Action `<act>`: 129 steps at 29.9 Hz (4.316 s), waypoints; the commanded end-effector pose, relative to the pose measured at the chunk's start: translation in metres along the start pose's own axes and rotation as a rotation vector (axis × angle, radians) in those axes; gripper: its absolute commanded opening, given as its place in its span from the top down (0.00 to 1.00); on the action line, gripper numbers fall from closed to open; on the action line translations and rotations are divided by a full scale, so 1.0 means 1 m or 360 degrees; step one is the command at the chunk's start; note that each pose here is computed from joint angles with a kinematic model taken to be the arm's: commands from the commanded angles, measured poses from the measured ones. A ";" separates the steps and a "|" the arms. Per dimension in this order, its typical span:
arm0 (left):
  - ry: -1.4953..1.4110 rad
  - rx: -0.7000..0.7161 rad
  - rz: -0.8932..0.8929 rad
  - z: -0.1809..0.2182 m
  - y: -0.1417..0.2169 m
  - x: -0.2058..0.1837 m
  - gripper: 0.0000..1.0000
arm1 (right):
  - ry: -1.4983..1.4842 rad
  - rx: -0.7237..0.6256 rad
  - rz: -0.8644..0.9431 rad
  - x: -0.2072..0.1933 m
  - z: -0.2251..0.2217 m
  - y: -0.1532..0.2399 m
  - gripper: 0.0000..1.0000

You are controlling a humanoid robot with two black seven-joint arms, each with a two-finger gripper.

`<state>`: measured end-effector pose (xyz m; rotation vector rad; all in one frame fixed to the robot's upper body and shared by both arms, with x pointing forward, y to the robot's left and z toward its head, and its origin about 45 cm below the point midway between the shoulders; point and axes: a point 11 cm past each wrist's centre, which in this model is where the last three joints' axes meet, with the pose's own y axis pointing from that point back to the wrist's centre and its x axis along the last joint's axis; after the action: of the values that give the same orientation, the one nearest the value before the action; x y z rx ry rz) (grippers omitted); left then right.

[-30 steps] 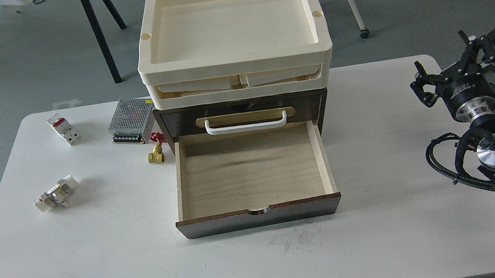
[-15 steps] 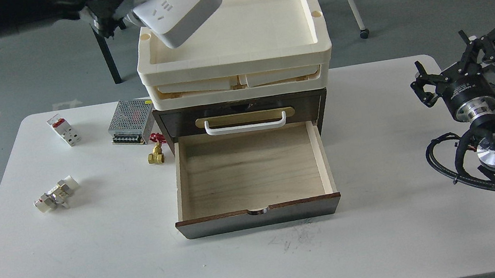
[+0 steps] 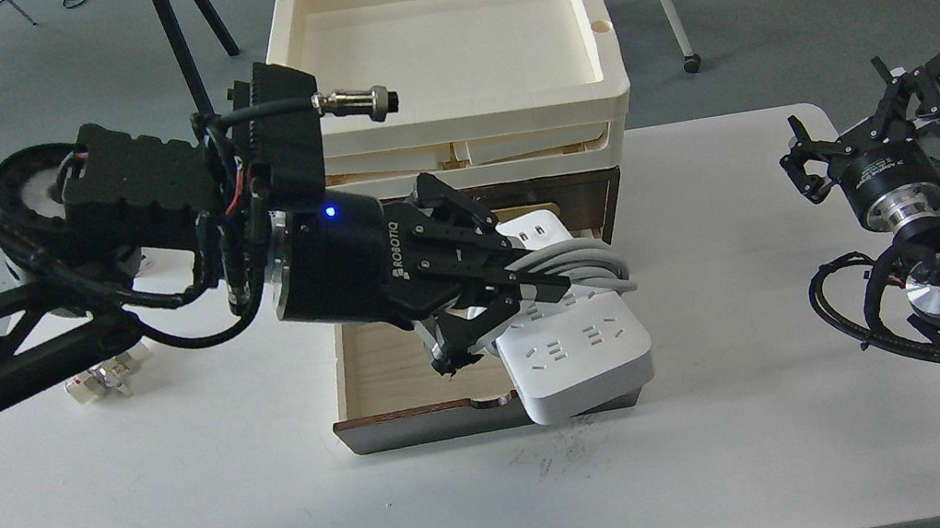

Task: Put charging cable into cabinet

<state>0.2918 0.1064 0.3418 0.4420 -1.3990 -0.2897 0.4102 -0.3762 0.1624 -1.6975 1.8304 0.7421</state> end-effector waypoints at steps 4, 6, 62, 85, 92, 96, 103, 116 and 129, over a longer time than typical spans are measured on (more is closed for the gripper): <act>0.0101 0.0110 -0.0149 -0.023 -0.020 -0.052 0.95 | -0.0001 -0.0001 0.0001 0.000 0.001 0.000 0.00; 0.0130 0.0169 -0.0195 -0.035 -0.016 -0.065 0.94 | -0.0001 -0.0001 0.0001 0.000 0.001 0.000 0.00; 0.0322 0.0437 -0.0057 -0.106 -0.053 -0.108 0.17 | 0.0002 -0.0004 -0.0006 -0.002 0.001 -0.001 0.00; 0.1936 -0.0374 0.2085 -0.143 0.139 0.102 0.08 | 0.0004 -0.0007 -0.0004 -0.001 0.001 0.000 0.00; 0.2426 -0.0222 0.2450 -0.198 0.207 0.036 0.01 | 0.0005 -0.0005 -0.0006 -0.002 0.000 -0.002 0.00; 0.2597 -0.0187 0.2578 -0.215 0.221 -0.019 0.01 | 0.0004 0.0011 0.0012 0.000 -0.003 -0.003 0.00; 0.2851 0.0020 0.2747 -0.215 0.222 -0.113 0.01 | -0.0017 0.0035 0.0005 -0.001 -0.007 -0.004 0.00; 0.3066 0.0193 0.3032 -0.191 0.205 -0.224 0.01 | -0.0149 0.0150 0.0072 0.008 -0.028 -0.006 0.00; 0.3057 0.0171 0.3071 -0.191 0.190 -0.227 0.00 | -0.0173 0.0115 0.0103 0.010 -0.017 -0.004 0.00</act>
<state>0.4316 0.4009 0.2072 -0.6268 0.5199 1.4544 0.4133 -0.3960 0.1679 -1.5261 1.8184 0.7685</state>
